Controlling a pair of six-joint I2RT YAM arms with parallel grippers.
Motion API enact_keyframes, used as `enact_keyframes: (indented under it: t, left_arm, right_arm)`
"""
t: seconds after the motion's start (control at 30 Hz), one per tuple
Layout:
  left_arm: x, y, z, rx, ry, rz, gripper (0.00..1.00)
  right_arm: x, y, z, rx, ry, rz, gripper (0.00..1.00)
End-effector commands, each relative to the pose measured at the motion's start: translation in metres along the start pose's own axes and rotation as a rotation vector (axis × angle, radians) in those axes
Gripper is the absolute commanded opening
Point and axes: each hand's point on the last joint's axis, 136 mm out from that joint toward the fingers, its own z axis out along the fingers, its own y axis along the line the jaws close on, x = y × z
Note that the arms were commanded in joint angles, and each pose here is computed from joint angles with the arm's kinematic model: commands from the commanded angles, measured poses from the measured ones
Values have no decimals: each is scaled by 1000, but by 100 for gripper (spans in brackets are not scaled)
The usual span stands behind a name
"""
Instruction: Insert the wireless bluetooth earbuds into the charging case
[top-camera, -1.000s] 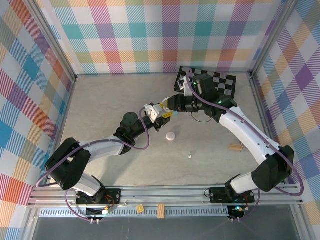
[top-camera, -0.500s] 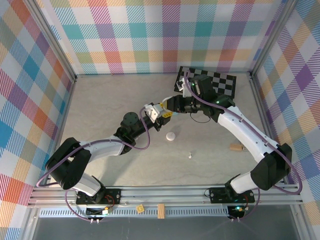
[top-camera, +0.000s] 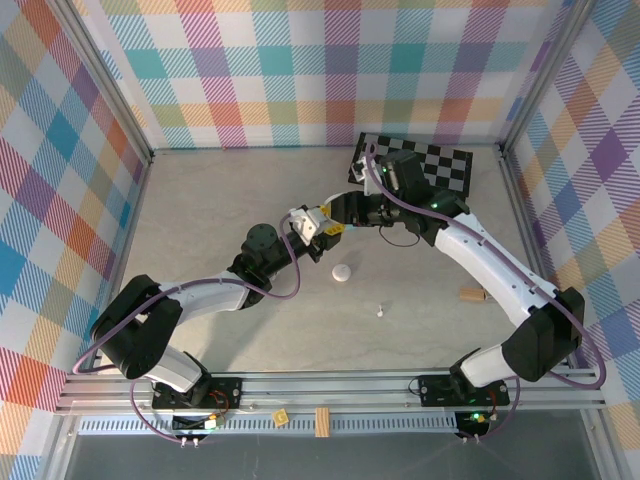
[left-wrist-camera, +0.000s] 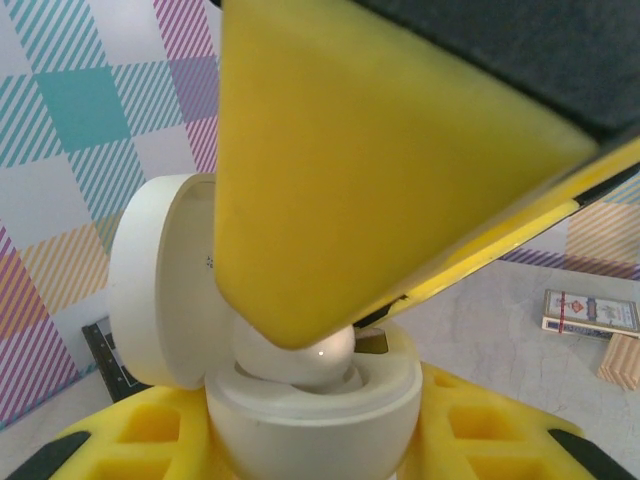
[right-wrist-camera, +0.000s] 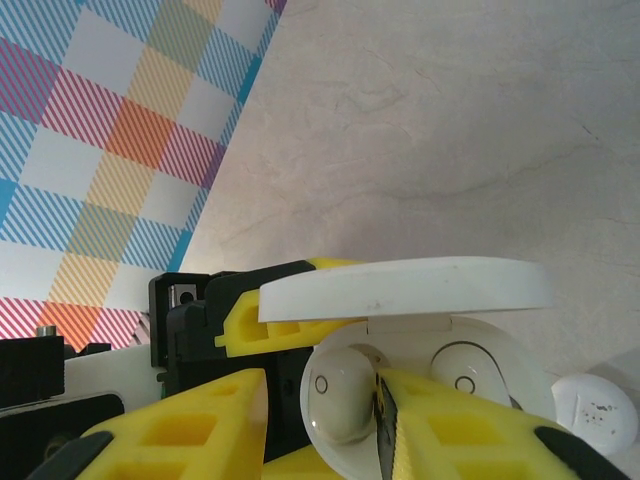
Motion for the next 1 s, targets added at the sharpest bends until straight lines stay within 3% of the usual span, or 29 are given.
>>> enact_keyframes:
  t: [0.0,0.27,0.47,0.63,0.97]
  left_arm:
    - [-38,3,1,-18,-124,39,33]
    - [-35,1,-3,-11,-120,49,33]
    - [-34,-5,-9,13,-113,83,33]
    - [-36,-10,-12,38,-119,96,33]
    - [-41,-12,-13,51,-132,96,33]
  right_arm:
    - [-5,8,-14,3,-36,-39,37]
    - [-8,19,-39,3,-102,-103,53]
    - [-27,9,-52,100,-183,-94,58]
    - [-43,-9,-46,189,-166,-28,60]
    - [-48,-19,-29,223,-112,-51,65]
